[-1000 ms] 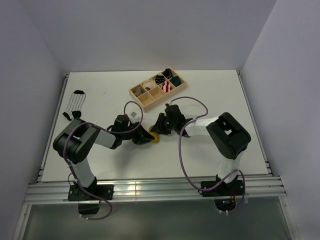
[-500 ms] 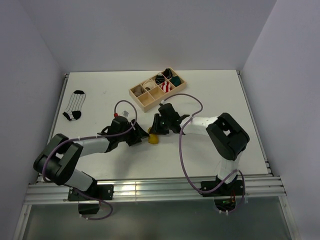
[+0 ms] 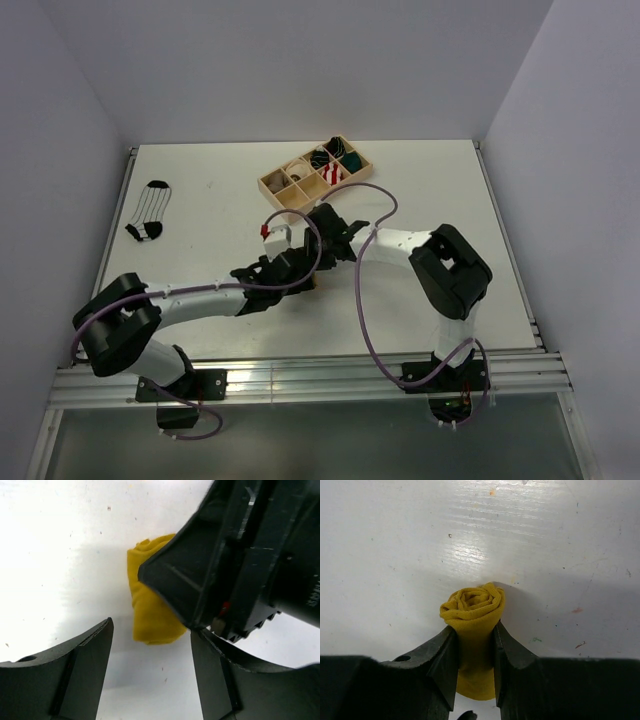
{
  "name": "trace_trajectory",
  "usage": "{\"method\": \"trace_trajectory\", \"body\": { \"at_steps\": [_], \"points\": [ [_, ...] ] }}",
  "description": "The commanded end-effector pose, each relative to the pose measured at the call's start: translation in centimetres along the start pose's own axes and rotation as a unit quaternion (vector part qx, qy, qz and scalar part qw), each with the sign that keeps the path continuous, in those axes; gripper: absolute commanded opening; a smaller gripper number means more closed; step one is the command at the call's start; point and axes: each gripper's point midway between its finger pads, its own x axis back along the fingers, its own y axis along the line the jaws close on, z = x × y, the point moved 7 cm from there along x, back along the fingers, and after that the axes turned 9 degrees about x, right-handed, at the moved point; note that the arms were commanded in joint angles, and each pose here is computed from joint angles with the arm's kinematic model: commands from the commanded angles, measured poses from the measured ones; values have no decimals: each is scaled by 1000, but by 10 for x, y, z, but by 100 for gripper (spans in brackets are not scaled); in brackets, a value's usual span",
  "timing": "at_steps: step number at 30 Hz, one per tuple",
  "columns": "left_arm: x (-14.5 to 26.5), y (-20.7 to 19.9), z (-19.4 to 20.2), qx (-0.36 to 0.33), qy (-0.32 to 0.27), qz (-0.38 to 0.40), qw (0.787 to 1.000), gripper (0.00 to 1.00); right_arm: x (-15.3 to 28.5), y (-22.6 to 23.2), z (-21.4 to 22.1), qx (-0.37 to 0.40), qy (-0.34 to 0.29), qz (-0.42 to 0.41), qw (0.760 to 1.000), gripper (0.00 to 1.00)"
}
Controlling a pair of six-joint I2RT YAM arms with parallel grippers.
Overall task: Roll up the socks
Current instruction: Pick up the sock at the center of the board, then place the sock in the storage box.
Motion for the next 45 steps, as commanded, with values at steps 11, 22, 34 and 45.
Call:
{"method": "trace_trajectory", "body": {
  "at_steps": [11, 22, 34, 45],
  "points": [
    [-19, -12, 14, -34, -117, -17, 992, 66, -5, 2, 6, -22, 39, 27, 999, 6],
    [-11, -3, 15, -12, -118, -7, 993, 63, -2, 1, 2, -29, 9, -14, 999, 0],
    [50, 12, -68, 62, -121, 35, 990, 82, 42, -25, -80, 13, -138, -28, 990, 0],
    [78, 49, -163, 98, -93, 7, 991, 93, 58, -34, -175, 29, -274, 3, 961, 0]
  ]
}}
